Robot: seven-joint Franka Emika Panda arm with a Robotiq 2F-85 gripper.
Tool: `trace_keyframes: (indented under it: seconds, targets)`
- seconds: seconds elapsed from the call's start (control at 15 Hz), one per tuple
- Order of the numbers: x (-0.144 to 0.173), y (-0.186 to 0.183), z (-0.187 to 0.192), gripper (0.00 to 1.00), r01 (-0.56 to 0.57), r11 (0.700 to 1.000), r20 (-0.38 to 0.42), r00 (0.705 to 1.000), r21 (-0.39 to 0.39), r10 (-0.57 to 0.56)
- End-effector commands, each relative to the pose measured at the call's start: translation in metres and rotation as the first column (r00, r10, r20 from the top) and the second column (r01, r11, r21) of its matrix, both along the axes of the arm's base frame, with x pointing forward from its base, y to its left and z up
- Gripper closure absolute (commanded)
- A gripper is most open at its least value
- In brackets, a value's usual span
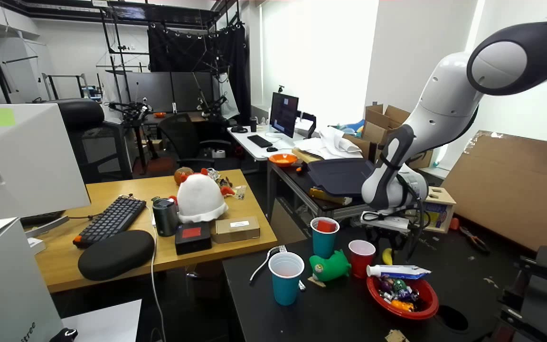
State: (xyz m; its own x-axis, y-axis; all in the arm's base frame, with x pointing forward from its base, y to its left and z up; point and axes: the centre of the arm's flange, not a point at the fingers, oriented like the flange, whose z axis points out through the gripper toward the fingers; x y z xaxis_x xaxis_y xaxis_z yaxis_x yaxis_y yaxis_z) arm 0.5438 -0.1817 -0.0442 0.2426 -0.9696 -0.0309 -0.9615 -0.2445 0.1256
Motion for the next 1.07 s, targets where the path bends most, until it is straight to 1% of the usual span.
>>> trace_keyframes:
  seconds: [0.0, 0.13, 0.27, 0.4, 0.53, 0.6, 0.8, 1.0]
  targets:
    - [-0.002, -0.001, 0.006, 0.79, -0.013, 1.000, 0.015, 1.000, -0.012, 0.013]
    - [-0.004, 0.001, 0.012, 0.94, -0.008, 1.000, 0.007, 1.000, -0.015, 0.008]
    - [-0.011, 0.003, 0.029, 0.93, -0.012, 1.000, 0.001, 1.000, -0.011, 0.012]
    - [-0.018, 0.006, 0.054, 0.93, -0.023, 0.999, 0.007, 1.000, -0.025, 0.024]
    - [-0.022, 0.010, 0.085, 0.93, -0.054, 0.998, 0.024, 0.998, -0.039, 0.055]
    - [-0.023, 0.013, 0.104, 0.93, -0.073, 0.996, 0.044, 0.996, -0.050, 0.075]
    - [-0.008, 0.031, 0.157, 0.93, -0.155, 0.985, 0.126, 0.978, -0.081, 0.164]
    - [0.015, 0.056, 0.200, 0.93, -0.242, 0.967, 0.198, 0.947, -0.082, 0.254]
